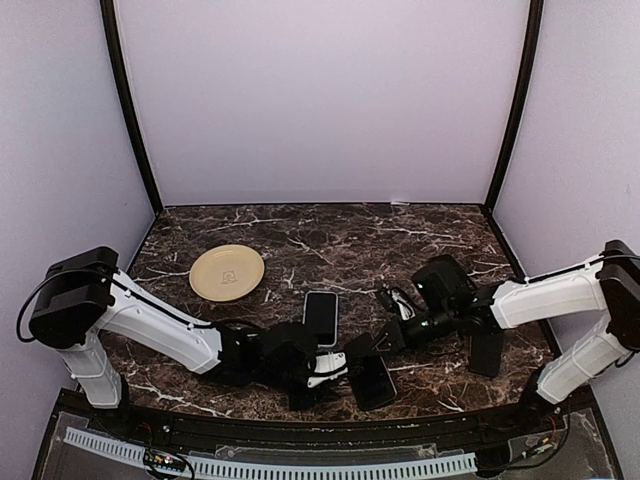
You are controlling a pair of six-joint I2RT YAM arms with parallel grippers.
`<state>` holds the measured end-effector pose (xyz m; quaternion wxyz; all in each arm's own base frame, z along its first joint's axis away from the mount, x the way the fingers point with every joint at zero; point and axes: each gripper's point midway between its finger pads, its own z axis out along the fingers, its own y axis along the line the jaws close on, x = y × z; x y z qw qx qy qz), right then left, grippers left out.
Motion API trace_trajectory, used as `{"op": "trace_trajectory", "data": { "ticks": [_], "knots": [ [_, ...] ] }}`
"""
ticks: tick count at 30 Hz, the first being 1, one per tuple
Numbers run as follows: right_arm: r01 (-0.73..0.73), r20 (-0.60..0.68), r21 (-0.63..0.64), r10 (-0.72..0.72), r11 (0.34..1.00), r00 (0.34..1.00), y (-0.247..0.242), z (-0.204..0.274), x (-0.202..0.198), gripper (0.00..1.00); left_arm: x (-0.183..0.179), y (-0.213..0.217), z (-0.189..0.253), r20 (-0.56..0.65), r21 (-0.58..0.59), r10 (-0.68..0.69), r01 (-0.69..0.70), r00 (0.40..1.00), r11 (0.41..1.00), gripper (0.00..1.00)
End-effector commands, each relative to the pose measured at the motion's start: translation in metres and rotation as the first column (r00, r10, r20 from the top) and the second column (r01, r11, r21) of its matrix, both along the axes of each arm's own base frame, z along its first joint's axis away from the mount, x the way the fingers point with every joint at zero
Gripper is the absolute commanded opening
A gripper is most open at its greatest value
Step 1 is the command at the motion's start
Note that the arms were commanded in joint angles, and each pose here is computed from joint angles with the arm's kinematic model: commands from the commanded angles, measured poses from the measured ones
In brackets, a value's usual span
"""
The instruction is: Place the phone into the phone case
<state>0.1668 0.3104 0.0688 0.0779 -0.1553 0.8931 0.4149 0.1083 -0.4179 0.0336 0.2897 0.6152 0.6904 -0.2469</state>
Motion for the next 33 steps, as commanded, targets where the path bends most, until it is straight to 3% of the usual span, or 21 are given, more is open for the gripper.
{"op": "trace_trajectory", "data": {
  "ticks": [1, 7, 13, 18, 19, 22, 26, 33],
  "knots": [
    [0.019, -0.034, 0.049, -0.017, 0.999, 0.999, 0.005, -0.003, 0.000, 0.00, 0.005, -0.013, -0.001, 0.004, -0.008, 0.002, -0.002, 1.000, 1.000, 0.29],
    [0.066, -0.119, 0.033, -0.062, 0.997, 0.991, 0.003, -0.028, -0.001, 0.00, 0.007, -0.022, -0.009, 0.010, 0.019, -0.018, 0.018, 1.000, 1.000, 0.31],
    [0.221, -0.094, 0.030, -0.217, 0.975, 0.972, -0.009, -0.028, 0.023, 0.00, 0.001, -0.026, -0.010, -0.009, 0.023, -0.058, 0.058, 0.998, 0.998, 0.32],
    [0.260, -0.074, 0.023, -0.258, 0.965, 0.963, -0.011, -0.026, 0.030, 0.00, -0.002, -0.028, -0.015, -0.025, 0.038, -0.080, 0.081, 0.996, 0.996, 0.32],
    [0.256, -0.081, 0.006, -0.255, 0.967, 0.964, -0.012, -0.030, 0.028, 0.04, -0.001, -0.029, -0.016, -0.027, 0.042, -0.079, 0.080, 0.997, 0.996, 0.32],
    [0.239, -0.070, -0.063, -0.243, 0.969, 0.967, -0.023, -0.037, 0.022, 0.32, 0.000, -0.028, -0.017, -0.029, 0.048, -0.076, 0.077, 0.997, 0.996, 0.32],
    [0.228, 0.013, -0.173, -0.229, 0.958, 0.973, -0.042, -0.028, 0.022, 0.56, 0.002, -0.026, -0.017, -0.029, 0.047, -0.068, 0.069, 0.997, 0.997, 0.32],
    [0.210, 0.094, -0.336, -0.189, 0.918, 0.978, -0.072, -0.013, 0.019, 0.61, 0.003, -0.026, -0.018, -0.031, 0.051, -0.072, 0.073, 0.997, 0.996, 0.32]
  ]
}}
